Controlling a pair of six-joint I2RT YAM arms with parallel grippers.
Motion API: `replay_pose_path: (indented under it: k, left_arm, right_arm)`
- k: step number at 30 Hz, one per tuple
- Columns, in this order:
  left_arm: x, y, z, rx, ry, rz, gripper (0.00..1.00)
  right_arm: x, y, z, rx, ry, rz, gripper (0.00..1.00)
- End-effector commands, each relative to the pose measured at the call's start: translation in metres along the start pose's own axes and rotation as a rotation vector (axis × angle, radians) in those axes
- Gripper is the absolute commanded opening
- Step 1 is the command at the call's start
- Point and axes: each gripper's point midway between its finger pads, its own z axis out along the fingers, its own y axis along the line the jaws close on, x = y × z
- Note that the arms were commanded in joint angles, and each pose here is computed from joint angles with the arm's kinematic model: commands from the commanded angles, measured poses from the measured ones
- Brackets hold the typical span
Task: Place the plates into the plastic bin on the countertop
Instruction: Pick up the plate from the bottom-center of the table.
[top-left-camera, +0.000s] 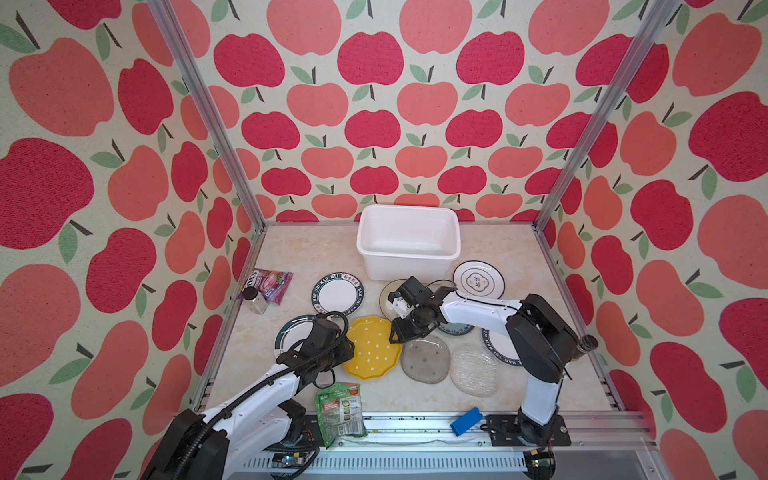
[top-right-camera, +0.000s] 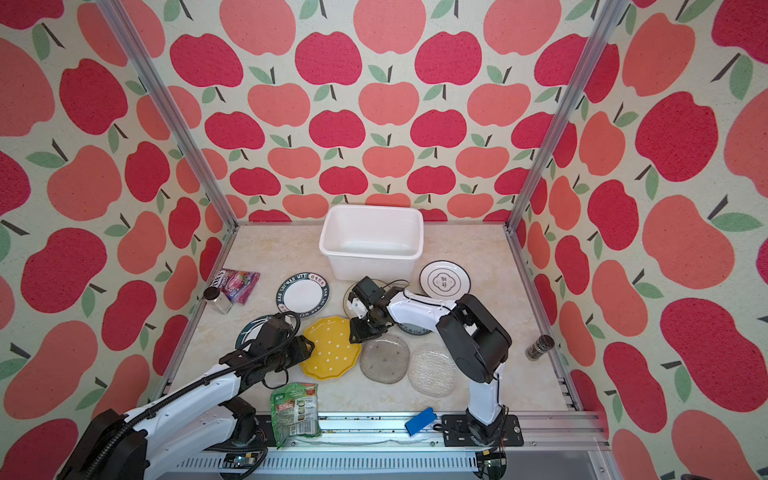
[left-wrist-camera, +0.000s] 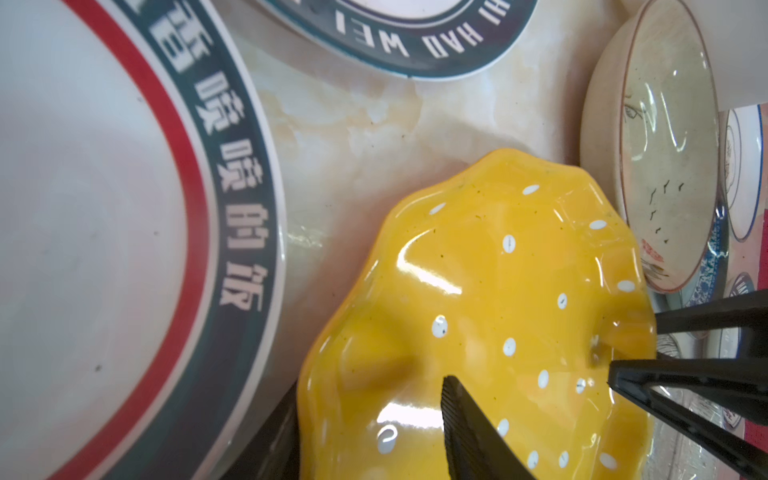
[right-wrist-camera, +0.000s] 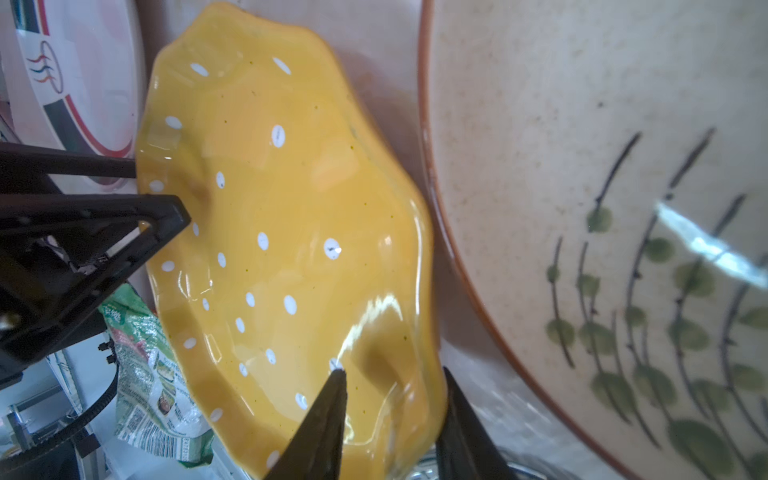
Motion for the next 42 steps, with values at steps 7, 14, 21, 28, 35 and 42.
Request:
replay_pose_path:
  k: [7,14,21,28,35,42]
  left_arm:
    - [-0.013,-0.055,-0.033,0.187,-0.041,0.033,0.52]
    - [-0.019,-0.055,-0.031,0.173,-0.065,0.029,0.51]
    - [-0.016,-0.059,-0.019,0.195,-0.042,0.021,0.48]
    - [-0.022,-0.074,-0.021,0.255,-0.065,0.042,0.48]
    - [-0.027,-0.083,-0.024,0.27,-0.069,0.061,0.48]
    - [-0.047,-0.108,-0.045,0.309,-0.113,0.09,0.57]
  right_arm:
    - [-0.019,0.097,-0.039,-0.398,-0.115,-0.127,0.41]
    - [-0.012,0.111,-0.037,-0.508,-0.077,-0.138,0.36]
    - [-0.008,0.124,-0.041,-0.596,-0.063,-0.159,0.3]
    - [0.0,0.136,-0.035,-0.64,-0.015,-0.178,0.25]
    - [0.002,0.139,-0.034,-0.642,0.008,-0.165,0.0]
    - [0.006,0.135,-0.052,-0.574,-0.016,-0.153,0.0]
